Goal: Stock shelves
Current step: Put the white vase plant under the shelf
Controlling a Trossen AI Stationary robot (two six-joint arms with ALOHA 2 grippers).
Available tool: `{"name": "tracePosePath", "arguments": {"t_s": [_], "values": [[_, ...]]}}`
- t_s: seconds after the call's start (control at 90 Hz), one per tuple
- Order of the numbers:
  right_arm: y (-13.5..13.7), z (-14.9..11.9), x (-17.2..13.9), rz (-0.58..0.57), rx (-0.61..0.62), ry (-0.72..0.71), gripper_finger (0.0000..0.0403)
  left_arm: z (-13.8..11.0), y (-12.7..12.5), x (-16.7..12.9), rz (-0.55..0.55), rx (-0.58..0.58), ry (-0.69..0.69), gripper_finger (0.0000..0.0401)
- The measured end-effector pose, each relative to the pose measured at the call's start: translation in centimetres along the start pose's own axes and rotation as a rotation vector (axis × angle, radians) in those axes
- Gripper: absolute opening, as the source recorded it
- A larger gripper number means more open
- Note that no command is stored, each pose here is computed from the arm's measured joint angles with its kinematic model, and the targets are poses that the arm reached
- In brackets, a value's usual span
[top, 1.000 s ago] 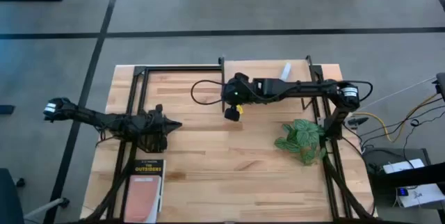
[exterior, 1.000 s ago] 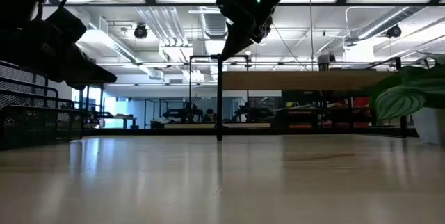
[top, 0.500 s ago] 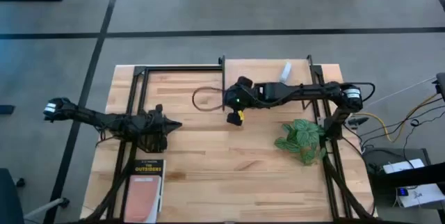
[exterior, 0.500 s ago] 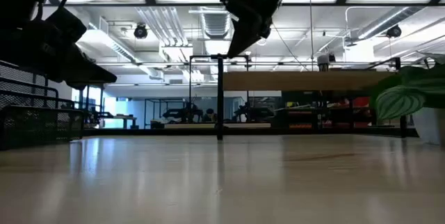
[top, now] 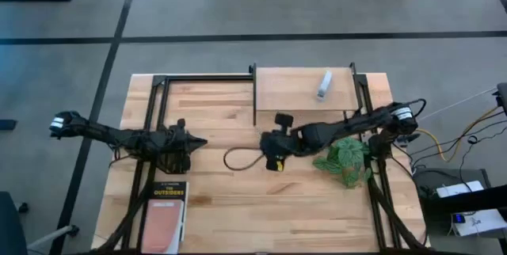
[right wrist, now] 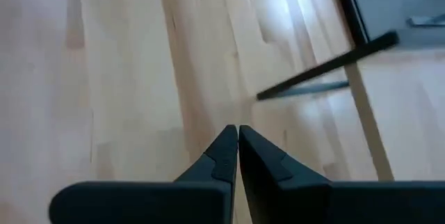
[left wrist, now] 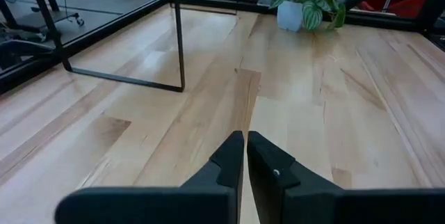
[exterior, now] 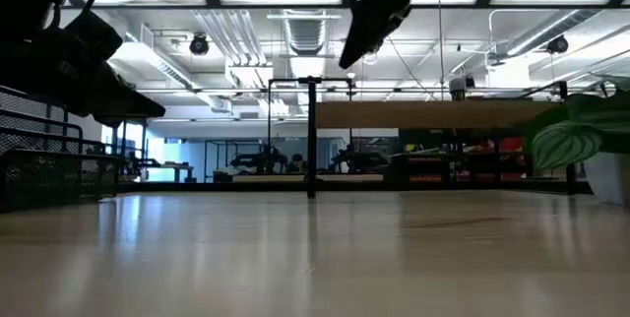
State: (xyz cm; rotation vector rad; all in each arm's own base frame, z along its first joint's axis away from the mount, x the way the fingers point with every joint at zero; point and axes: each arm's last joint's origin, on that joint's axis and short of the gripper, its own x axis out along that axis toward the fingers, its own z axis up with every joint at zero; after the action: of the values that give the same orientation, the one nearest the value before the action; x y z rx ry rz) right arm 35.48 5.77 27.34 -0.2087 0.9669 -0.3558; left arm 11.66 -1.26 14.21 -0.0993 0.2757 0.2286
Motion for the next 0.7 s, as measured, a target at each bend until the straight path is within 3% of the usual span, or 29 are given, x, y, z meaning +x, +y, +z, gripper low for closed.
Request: {"name": "tracePosePath", "arguments": {"t_s": [0.278, 0.7], "values": [[3.4, -1.7, -1.0, -0.02, -0.091, -0.012, 0.0, 0.0, 0.0, 0.0, 0.0, 0.0, 0.0, 0.0004], [5.6, -4.4, 0.1, -0.007, -0.167, -0.003, 0.0, 0.0, 0.0, 0.0, 0.0, 0.0, 0.0, 0.0004]]}}
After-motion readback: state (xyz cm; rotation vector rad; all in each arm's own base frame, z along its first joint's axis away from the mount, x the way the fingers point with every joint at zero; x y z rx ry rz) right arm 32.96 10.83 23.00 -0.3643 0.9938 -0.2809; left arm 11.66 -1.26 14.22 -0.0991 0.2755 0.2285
